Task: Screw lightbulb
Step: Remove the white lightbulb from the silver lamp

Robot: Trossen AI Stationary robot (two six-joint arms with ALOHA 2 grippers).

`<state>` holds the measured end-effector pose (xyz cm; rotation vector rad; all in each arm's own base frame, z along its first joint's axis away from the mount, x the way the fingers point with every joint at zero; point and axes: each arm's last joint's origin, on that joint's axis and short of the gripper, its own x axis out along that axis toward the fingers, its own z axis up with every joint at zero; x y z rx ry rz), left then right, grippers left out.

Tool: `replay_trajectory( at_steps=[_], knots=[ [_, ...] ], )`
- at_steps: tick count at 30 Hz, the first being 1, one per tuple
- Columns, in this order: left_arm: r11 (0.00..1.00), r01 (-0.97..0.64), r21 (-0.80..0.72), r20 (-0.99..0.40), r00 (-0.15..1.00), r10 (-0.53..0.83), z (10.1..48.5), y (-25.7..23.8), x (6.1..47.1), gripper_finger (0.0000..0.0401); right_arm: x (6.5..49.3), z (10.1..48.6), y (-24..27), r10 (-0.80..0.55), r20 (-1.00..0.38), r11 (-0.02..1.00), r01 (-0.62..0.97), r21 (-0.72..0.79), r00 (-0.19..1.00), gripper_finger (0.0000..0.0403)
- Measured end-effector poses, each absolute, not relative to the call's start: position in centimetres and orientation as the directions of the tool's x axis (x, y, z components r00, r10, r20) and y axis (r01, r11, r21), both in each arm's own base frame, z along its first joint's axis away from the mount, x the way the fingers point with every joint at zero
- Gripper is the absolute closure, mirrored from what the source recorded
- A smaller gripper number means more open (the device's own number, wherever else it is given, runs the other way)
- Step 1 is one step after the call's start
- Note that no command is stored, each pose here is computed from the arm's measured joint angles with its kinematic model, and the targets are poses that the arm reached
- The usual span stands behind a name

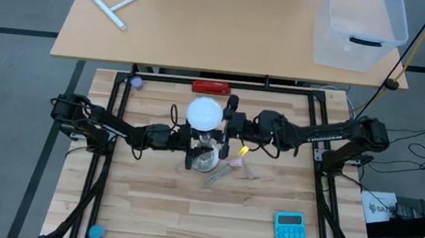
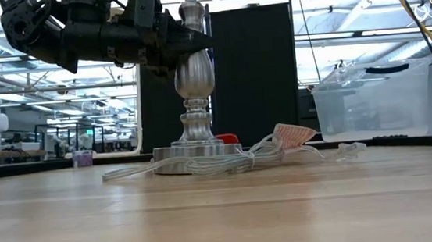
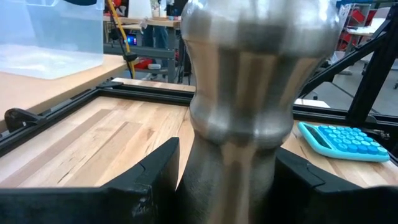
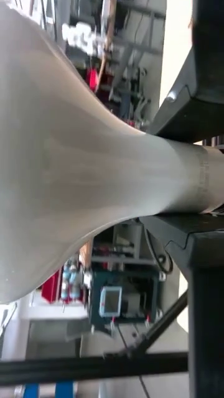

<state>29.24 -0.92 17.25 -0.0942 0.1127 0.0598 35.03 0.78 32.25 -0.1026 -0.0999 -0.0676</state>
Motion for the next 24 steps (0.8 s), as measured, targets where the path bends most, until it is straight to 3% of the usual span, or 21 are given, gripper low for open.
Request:
replay_trajectory(
  at_steps=[13,24],
  knots=[
    [0.995,-0.031,-0.091,-0.116,0.993,0.020,17.2,-1.0,29.2,0.0211,34.9,32.6,-3.1,0.186,0.091,0.983,-0.184,-0.030,0.978,0.0263],
    [0.995,0.000,-0.097,-0.117,0.993,-0.012,17.2,-1.1,29.2,0.0211,35.2,34.4,-3.7,0.264,0.039,0.964,-0.263,-0.024,0.964,0.0258]
  ],
)
